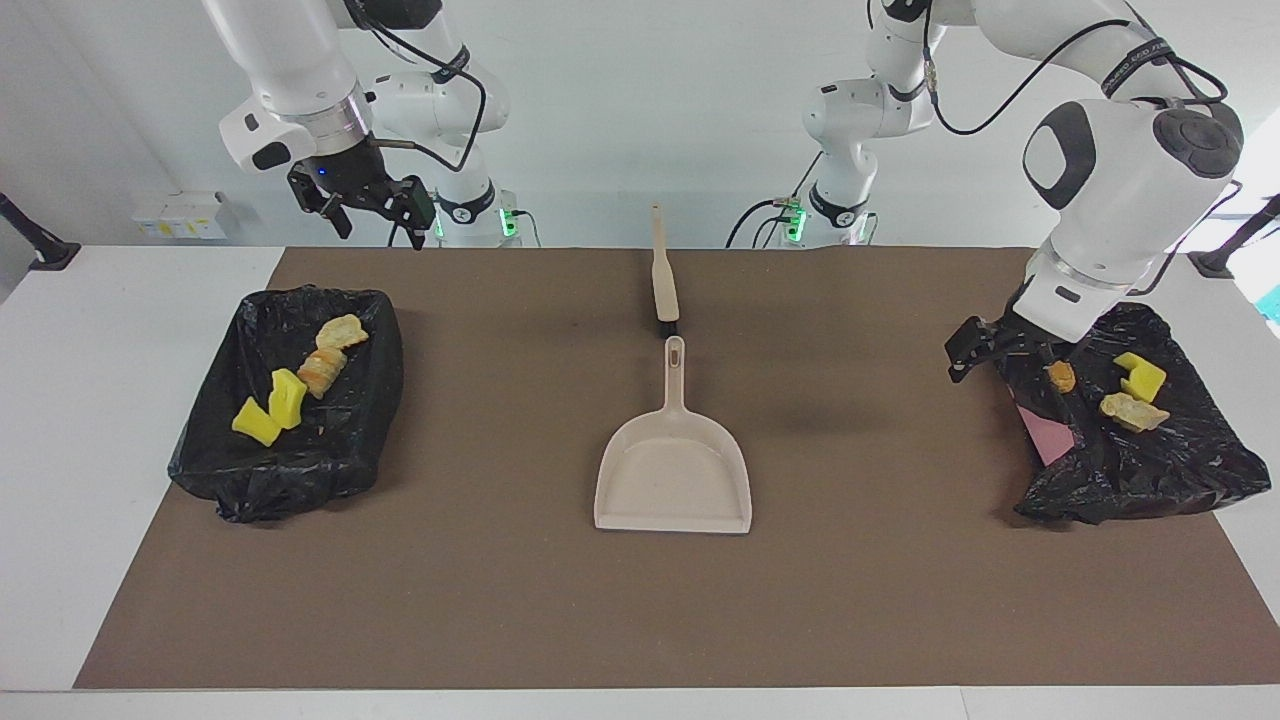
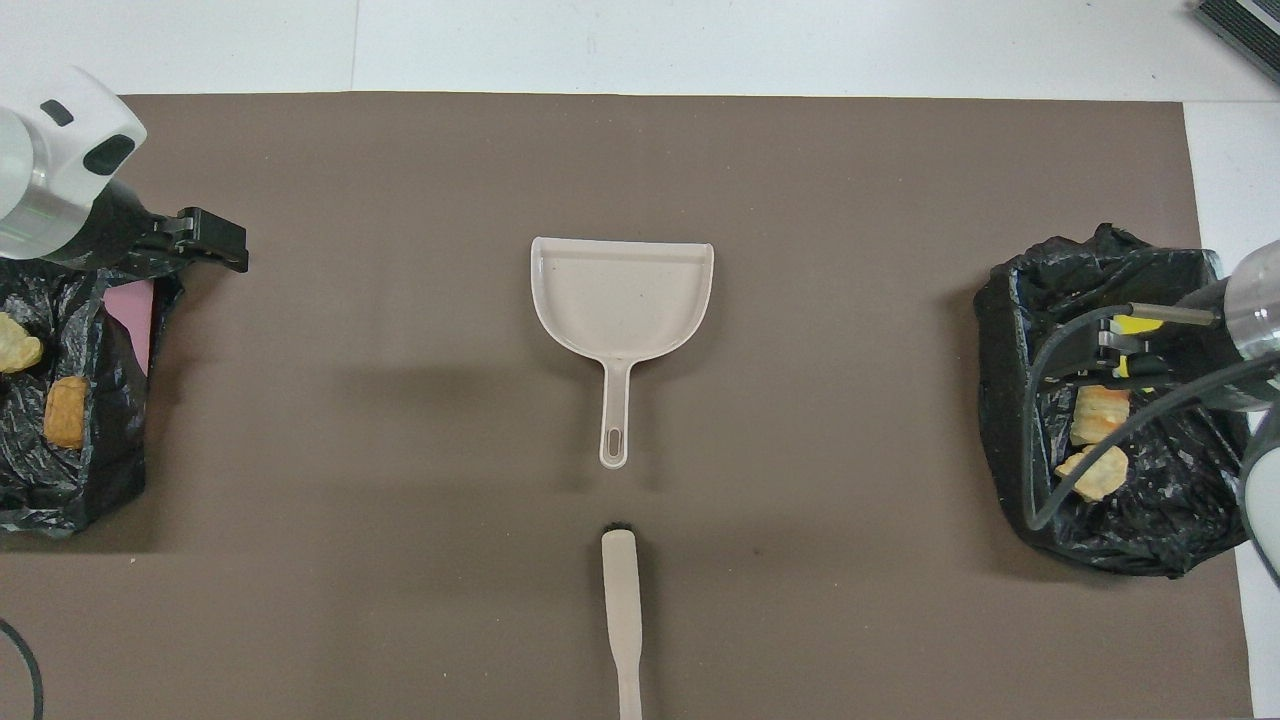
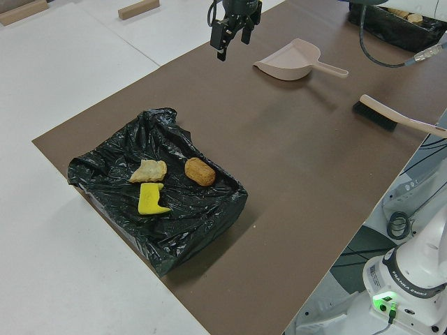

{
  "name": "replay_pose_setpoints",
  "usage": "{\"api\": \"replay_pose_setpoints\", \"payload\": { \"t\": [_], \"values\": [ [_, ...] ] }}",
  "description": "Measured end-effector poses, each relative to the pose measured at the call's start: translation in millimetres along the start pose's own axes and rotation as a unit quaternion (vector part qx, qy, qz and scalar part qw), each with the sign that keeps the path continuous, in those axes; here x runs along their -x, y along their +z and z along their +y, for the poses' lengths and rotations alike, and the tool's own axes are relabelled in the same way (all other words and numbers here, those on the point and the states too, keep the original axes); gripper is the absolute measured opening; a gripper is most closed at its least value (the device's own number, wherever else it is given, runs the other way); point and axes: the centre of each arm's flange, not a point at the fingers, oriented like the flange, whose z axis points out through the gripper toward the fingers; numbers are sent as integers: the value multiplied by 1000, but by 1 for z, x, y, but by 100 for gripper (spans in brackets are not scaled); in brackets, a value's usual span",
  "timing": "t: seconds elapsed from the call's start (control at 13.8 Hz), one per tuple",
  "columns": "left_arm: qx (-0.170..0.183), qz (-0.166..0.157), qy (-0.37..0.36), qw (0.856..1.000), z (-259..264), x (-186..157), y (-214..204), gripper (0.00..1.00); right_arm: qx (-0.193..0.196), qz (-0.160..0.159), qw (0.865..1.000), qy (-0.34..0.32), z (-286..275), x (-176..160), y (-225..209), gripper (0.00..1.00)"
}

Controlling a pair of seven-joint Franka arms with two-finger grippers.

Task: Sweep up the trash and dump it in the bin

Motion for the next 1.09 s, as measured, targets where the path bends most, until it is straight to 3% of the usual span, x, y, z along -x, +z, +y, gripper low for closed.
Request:
{"api": "replay_pose_setpoints", "payload": {
  "t": [0.29, 0.44, 0.58, 0.8, 1.09],
  "values": [
    [-6, -10, 12, 1000, 13, 3, -14, 100, 0, 0, 1000, 0, 0, 0, 0, 100],
    [-11, 1, 33, 999, 18, 8, -34, 100, 0, 0, 1000, 0, 0, 0, 0, 100],
    [-15, 19, 53, 998, 21, 22, -68, 100, 0, 0, 1000, 0, 0, 0, 0, 100],
    [-17, 22, 50, 998, 12, 52, -101, 100, 0, 0, 1000, 0, 0, 0, 0, 100],
    [-17, 9, 61, 998, 5, 77, -99, 100, 0, 0, 1000, 0, 0, 0, 0, 100]
  ]
}}
